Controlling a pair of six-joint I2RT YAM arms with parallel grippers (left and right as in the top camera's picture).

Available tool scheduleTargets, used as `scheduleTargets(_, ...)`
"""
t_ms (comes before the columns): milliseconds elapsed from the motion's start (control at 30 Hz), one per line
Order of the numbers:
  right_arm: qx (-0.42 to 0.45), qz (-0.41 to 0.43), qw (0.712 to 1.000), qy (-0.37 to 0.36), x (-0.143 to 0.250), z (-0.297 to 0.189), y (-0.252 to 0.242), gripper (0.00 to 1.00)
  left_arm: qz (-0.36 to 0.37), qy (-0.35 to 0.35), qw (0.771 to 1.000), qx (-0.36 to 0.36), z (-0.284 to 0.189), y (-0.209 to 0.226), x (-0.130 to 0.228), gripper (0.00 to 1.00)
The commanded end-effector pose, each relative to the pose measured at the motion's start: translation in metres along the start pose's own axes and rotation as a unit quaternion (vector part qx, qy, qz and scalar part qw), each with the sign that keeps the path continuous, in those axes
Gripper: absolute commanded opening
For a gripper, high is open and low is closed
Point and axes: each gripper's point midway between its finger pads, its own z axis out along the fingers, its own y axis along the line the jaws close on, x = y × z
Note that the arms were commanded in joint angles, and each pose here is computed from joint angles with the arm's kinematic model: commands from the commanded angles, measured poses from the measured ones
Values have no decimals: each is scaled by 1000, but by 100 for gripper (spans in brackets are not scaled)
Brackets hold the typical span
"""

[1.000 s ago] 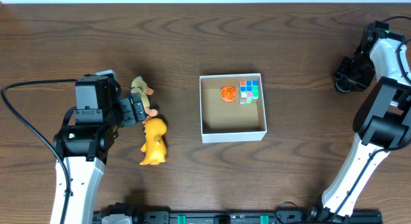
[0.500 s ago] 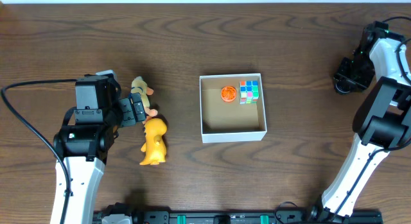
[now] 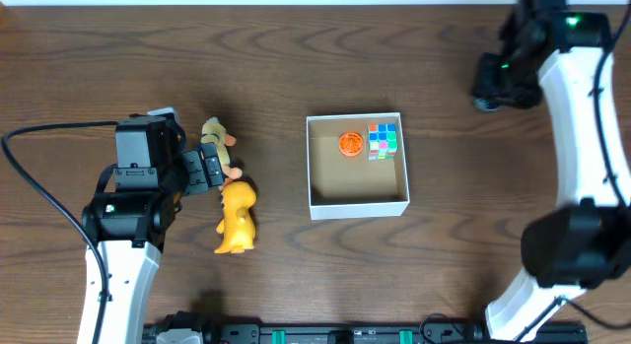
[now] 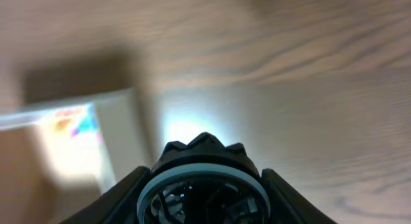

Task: Pack container

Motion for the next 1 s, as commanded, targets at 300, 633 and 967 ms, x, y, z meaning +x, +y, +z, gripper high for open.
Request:
scheduleTargets(300,-47,-231,971,52,89,14,144,53,-3,-9,1000,0,-5,0,-6,98)
scheduleTargets(633,-36,-249,964,87,124,86,140,56,-3,-8,1000,0,-5,0,-6,98)
scheduleTargets(967,-38,-250,965,72,132,130,135,61,-2,-2,1000,-1,-5,1,-3,98)
